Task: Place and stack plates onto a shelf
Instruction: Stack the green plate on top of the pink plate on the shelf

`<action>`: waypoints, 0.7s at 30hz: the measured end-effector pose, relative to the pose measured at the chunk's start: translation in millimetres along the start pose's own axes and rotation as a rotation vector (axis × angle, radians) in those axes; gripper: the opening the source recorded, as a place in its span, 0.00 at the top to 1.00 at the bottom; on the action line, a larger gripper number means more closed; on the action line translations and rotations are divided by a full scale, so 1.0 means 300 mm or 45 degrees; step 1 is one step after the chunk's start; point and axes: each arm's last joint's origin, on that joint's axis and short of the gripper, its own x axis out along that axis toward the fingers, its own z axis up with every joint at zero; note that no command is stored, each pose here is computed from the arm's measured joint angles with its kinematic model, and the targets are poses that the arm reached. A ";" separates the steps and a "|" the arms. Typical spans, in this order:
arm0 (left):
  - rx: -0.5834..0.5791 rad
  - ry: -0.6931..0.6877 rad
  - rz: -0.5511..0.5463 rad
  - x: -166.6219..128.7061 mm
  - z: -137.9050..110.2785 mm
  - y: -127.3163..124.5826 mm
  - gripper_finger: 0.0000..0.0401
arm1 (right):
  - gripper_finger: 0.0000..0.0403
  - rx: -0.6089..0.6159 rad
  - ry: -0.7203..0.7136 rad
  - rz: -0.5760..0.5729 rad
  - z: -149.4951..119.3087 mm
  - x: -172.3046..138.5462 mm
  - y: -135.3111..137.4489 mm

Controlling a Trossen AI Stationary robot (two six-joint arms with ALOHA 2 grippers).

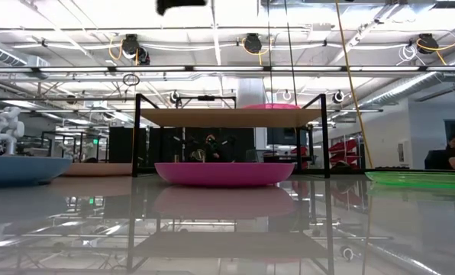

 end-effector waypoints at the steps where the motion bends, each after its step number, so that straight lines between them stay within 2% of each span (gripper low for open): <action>1: -0.023 -0.020 0.015 -0.021 -0.041 -0.010 0.66 | 0.71 0.014 0.011 0.008 -0.005 0.006 0.002; 3: -0.103 -0.087 0.001 -0.054 -0.125 -0.025 0.66 | 0.71 0.045 0.037 0.017 -0.016 0.019 0.007; 7: -0.239 -0.184 -0.057 -0.060 -0.343 -0.048 0.66 | 0.71 0.020 0.100 0.025 -0.053 0.067 0.014; 10: -0.279 -0.350 -0.078 -0.070 -0.447 -0.045 0.66 | 0.71 0.004 0.166 0.018 -0.081 0.108 0.014; 12: -0.288 -0.401 -0.083 -0.077 -0.509 -0.042 0.66 | 0.71 0.061 0.241 0.017 -0.084 0.144 0.015; 15: -0.286 -0.445 -0.078 -0.086 -0.557 -0.035 0.66 | 0.71 0.103 0.442 0.030 -0.087 0.208 0.023; 21: -0.242 -0.459 -0.080 -0.088 -0.562 -0.028 0.66 | 0.71 0.103 0.897 0.061 -0.173 0.279 0.046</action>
